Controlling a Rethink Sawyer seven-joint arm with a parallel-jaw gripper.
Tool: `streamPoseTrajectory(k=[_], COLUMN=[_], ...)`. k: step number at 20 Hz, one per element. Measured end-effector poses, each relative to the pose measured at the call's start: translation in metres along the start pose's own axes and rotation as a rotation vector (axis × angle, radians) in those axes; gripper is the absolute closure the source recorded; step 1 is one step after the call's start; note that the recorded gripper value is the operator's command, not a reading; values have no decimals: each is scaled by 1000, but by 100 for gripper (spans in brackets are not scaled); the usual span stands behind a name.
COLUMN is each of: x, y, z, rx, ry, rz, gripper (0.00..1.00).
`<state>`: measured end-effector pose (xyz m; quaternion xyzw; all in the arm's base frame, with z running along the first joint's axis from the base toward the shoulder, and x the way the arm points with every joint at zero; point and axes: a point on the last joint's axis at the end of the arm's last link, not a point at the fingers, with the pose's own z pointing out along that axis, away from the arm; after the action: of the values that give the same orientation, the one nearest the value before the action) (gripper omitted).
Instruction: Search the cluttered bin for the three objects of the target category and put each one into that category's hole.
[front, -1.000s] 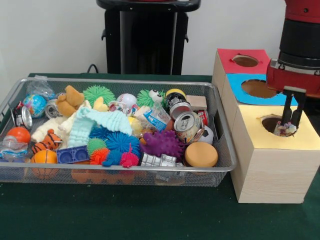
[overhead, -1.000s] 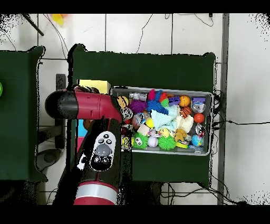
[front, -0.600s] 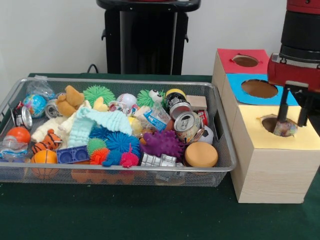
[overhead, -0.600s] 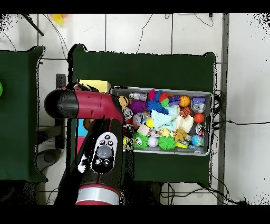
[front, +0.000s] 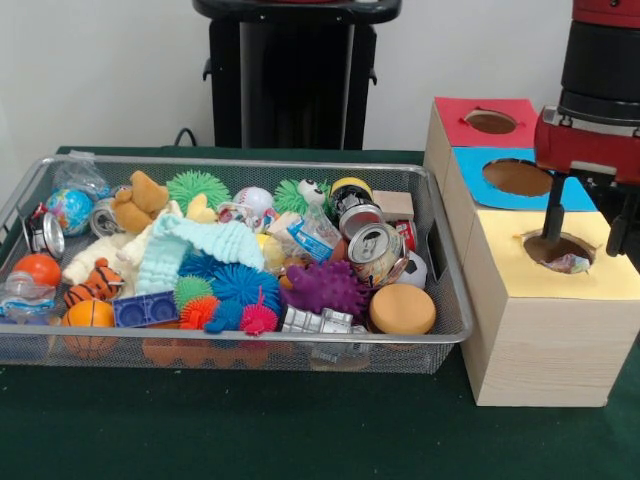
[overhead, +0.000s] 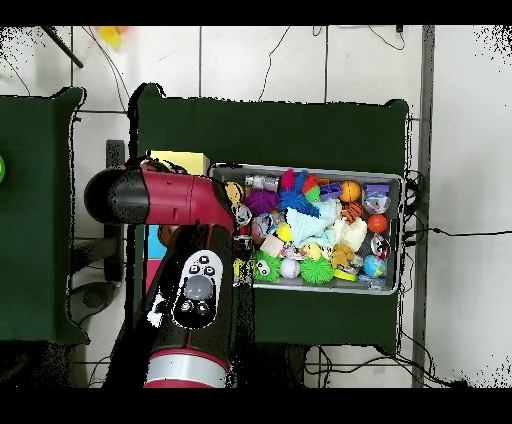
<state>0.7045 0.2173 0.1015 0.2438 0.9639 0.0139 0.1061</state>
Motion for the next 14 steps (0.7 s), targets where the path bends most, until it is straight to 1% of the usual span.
streamPoseTrajectory(k=[4,8,14], x=[-1,-8,-30], y=[0,-1,-23], z=[-2,-11,-31], rx=[-2,-8,-13], ry=[-2,-10,-24], rz=[0,9,55], gripper=[0,0,0])
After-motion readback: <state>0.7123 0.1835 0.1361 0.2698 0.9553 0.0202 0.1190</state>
